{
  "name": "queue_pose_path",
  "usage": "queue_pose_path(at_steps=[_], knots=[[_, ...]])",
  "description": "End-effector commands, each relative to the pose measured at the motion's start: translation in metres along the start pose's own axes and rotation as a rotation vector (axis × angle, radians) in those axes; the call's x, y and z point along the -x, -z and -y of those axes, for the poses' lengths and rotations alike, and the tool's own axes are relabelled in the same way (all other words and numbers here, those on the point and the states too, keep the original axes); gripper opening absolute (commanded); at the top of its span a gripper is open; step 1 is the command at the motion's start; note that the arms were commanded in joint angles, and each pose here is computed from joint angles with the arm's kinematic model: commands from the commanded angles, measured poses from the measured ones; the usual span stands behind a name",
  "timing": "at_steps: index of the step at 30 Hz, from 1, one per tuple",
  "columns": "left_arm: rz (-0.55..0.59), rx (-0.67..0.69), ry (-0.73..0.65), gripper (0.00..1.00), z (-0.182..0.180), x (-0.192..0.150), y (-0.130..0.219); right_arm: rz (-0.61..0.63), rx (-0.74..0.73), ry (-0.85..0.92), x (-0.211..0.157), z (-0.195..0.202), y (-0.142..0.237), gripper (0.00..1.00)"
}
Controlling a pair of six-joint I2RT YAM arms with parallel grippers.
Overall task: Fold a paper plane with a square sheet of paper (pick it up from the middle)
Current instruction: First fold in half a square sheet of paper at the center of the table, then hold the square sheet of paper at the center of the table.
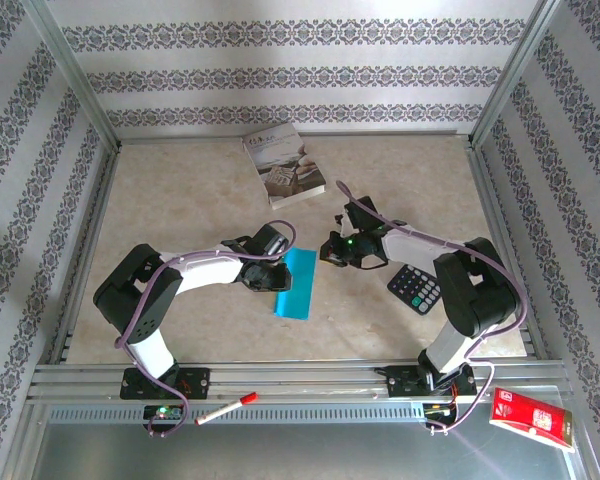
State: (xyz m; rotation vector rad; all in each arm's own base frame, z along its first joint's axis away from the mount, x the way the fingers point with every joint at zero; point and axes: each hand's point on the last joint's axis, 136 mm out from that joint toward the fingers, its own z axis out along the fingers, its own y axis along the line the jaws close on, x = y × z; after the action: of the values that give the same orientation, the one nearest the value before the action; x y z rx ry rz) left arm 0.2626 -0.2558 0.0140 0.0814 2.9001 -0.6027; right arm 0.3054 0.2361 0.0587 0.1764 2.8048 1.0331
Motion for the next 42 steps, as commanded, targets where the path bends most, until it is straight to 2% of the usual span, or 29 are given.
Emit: queue_pose_path(at_steps=[1,42], knots=[[-0.113,0.133,-0.009,0.23,-0.035,-0.034,-0.025,0.014,-0.004,0.03,0.006,-0.005,0.01,0.0],[-0.136,0.168,-0.033,0.25,-0.041,-0.041,-0.032,-0.016,-0.02,0.027,-0.002,0.003,0.001,0.0]])
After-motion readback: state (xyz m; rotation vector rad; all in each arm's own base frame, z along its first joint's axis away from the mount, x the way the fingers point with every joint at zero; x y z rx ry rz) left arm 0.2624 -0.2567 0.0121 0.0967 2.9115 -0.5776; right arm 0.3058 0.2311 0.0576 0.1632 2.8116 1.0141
